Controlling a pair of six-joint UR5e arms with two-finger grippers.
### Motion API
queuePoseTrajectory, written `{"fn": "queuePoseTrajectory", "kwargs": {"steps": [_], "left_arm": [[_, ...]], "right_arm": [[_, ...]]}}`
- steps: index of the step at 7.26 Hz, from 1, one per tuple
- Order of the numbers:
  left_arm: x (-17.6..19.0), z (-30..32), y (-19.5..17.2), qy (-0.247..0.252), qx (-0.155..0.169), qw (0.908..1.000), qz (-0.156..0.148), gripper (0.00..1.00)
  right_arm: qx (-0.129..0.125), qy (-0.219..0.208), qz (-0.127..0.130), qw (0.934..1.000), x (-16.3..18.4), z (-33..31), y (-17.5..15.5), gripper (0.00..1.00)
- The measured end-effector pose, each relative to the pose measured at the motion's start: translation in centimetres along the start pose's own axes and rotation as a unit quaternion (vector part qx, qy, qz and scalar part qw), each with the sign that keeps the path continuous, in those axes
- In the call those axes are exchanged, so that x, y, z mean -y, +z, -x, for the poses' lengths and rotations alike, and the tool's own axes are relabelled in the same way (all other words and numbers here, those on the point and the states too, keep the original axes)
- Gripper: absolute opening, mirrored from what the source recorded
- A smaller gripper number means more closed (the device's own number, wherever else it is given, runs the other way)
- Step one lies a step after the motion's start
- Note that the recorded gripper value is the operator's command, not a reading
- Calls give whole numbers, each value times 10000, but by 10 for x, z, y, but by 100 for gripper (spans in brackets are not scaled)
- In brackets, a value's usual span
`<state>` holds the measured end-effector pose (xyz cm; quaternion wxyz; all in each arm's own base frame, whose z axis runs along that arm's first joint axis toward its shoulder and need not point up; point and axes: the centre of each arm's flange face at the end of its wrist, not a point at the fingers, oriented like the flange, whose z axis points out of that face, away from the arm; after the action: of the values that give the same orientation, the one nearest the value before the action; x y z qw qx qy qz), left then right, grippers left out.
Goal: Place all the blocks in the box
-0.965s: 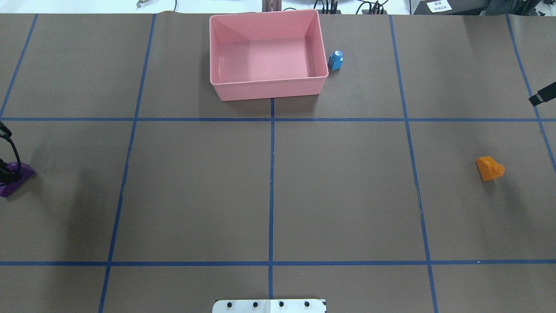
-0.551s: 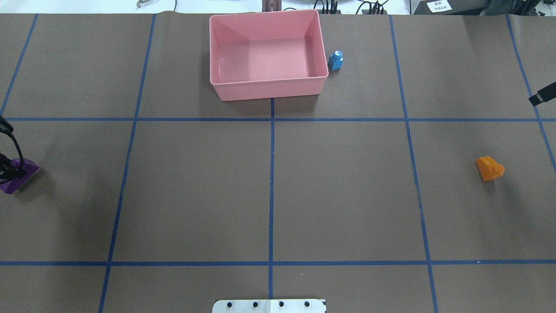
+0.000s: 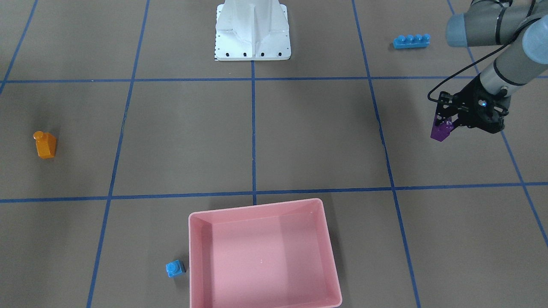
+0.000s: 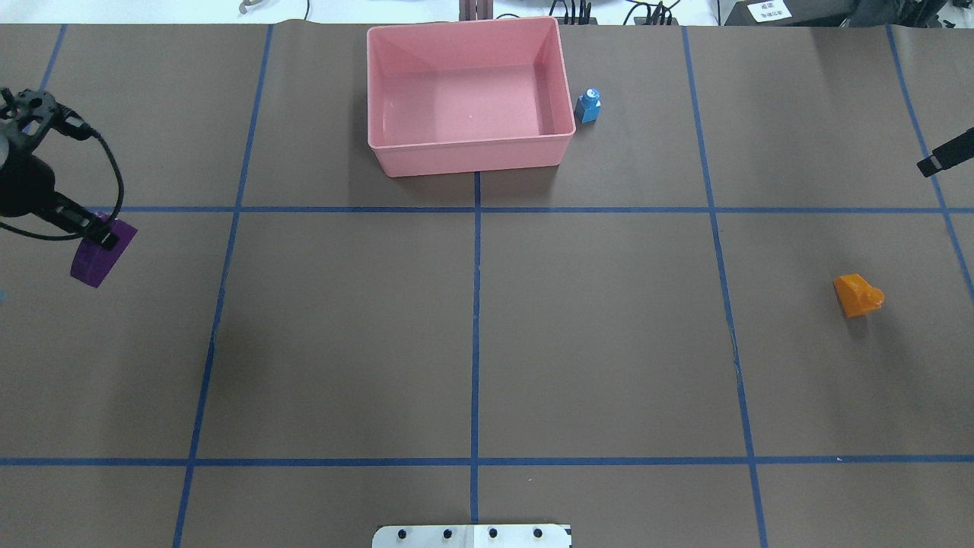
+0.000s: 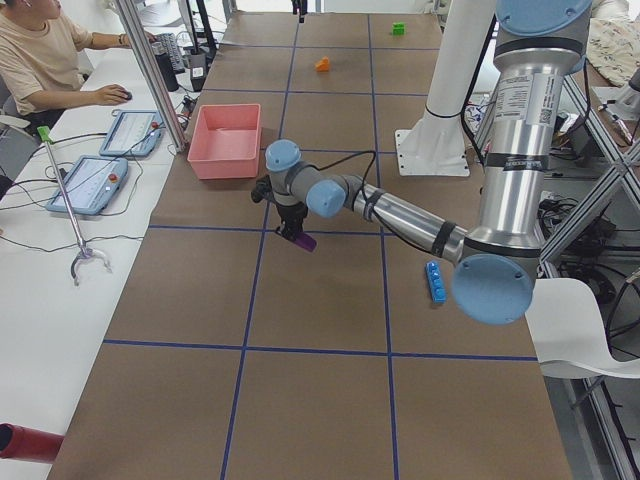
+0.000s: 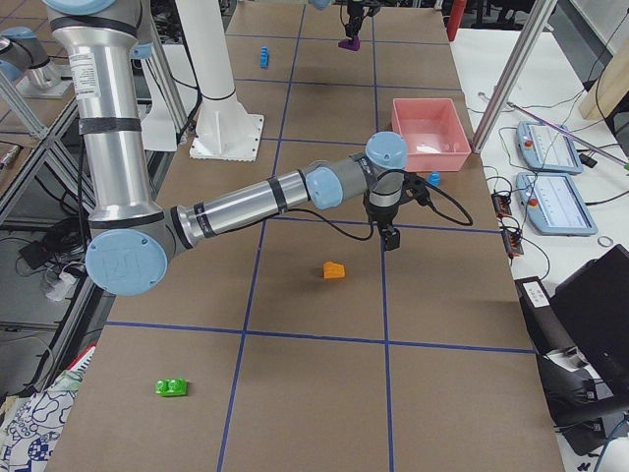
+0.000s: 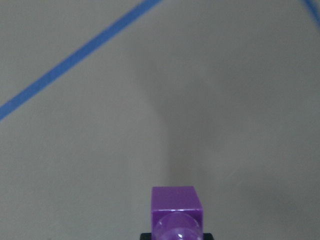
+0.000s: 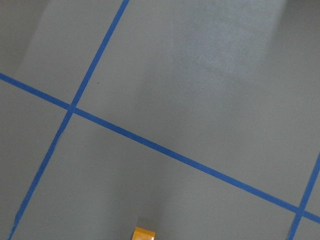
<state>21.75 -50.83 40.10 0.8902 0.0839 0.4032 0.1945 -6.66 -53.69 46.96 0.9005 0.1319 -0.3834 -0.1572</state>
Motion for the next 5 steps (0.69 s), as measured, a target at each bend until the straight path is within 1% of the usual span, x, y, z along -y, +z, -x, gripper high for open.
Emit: {"fn": "queuePoseTrajectory", "kwargs": {"steps": [1, 2, 3, 5], "left_arm": [[44, -43, -31, -384, -15, 9993, -17, 0], [87, -87, -54, -781, -65, 9969, -47, 0], [126, -125, -62, -1122, -125, 9936, -43, 0], [206, -190, -63, -1688, -191, 9855, 19, 0]], "right_arm": [[21, 56, -30, 10000, 11, 10, 0, 100], [30, 84, -58, 9999, 22, 20, 0, 100], [30, 100, -71, 9999, 30, 27, 1, 100], [36, 106, -67, 9999, 40, 35, 4, 100]]}}
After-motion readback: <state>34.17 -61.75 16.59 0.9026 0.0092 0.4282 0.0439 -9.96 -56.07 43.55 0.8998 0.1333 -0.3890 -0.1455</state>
